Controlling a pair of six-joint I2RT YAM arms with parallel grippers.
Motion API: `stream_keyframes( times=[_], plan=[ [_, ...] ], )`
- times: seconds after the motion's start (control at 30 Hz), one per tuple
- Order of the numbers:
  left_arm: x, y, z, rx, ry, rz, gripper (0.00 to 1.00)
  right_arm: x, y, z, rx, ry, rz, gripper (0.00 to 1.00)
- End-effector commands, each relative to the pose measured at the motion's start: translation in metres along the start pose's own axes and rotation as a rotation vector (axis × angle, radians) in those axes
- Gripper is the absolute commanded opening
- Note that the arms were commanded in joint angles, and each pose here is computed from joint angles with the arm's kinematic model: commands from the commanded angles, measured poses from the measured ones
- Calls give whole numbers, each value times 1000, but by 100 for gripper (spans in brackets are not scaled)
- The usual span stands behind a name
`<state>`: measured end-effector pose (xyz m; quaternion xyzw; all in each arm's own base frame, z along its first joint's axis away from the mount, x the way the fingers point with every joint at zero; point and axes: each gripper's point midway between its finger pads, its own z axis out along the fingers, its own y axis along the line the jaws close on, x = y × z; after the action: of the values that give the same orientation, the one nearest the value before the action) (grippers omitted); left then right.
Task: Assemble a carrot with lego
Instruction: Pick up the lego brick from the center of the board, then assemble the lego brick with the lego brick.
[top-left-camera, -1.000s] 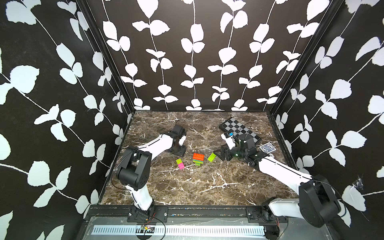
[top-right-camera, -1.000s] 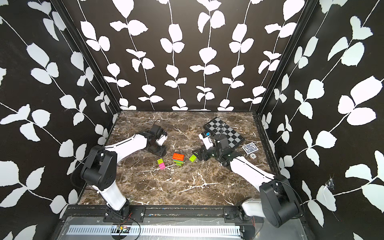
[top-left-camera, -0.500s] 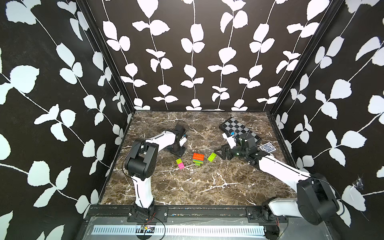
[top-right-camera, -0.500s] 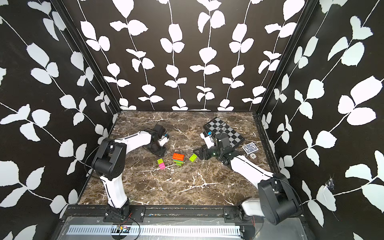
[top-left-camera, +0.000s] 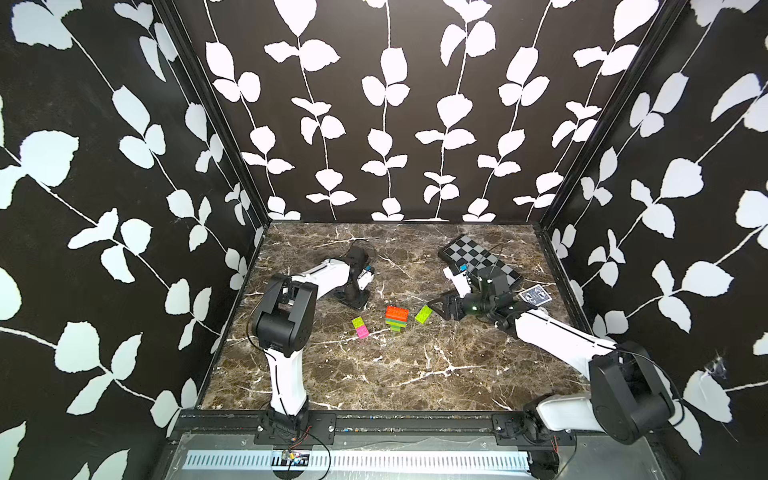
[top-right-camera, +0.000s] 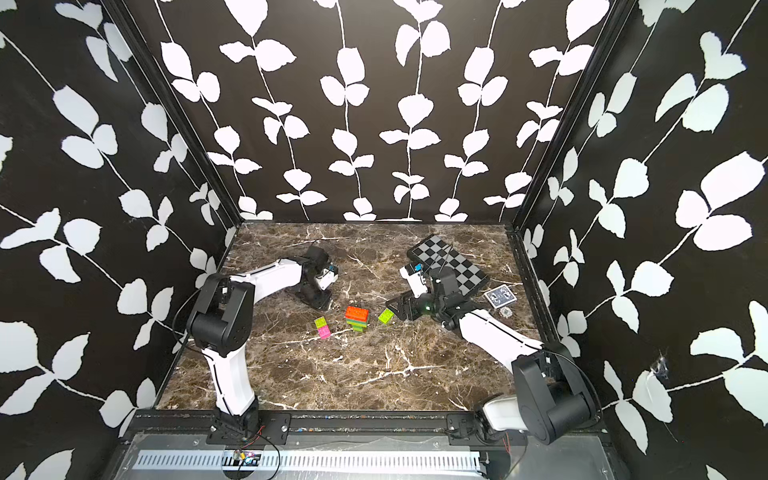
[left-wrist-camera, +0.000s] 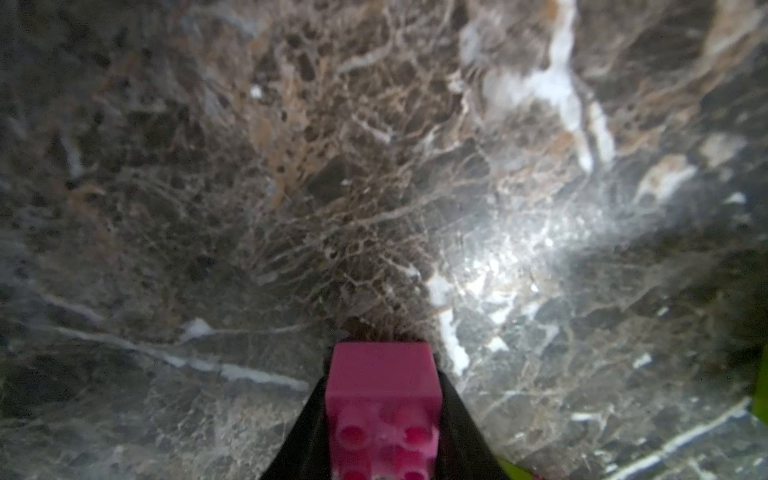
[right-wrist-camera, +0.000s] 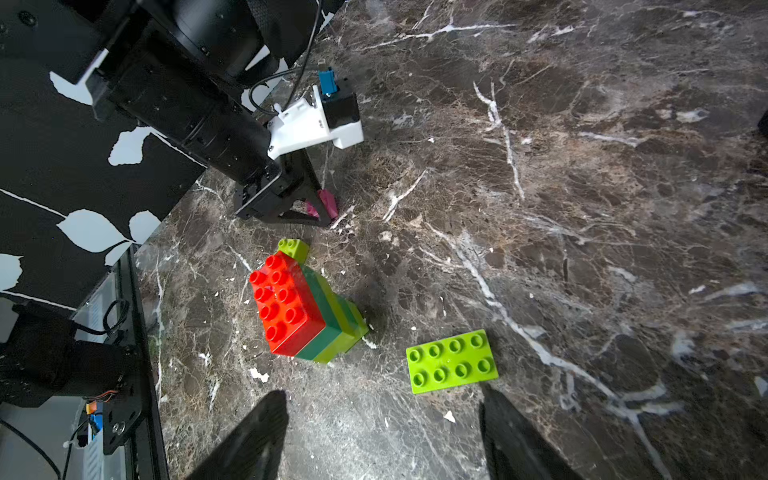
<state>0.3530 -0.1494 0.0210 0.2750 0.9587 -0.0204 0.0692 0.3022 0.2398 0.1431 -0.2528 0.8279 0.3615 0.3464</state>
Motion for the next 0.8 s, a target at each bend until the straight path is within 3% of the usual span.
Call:
stream_keyframes(
  times=[0.0, 0.17, 0.33, 0.4, 0.53, 0.77],
  plan=[
    [-6, 2, -9, 0, -37, -6, 24, -3, -4, -3, 27, -21, 9, 73],
    [-24, 4, -57, -28, -169, 10, 13, -6, -16, -22, 129, -73, 2, 75],
    [-25, -23, -111, 71, -269, 160, 10, -7, -23, -44, 198, -116, -11, 76],
    [-20, -41, -128, 112, -284, 281, 8, -6, -27, -50, 225, -125, -7, 76],
    [-6, -83, -153, 138, -311, 641, 5, -9, -34, -65, 279, -161, 0, 77],
    [11, -132, -164, 198, -247, 1110, 2, -10, -38, -71, 285, -169, 4, 78]
  ],
)
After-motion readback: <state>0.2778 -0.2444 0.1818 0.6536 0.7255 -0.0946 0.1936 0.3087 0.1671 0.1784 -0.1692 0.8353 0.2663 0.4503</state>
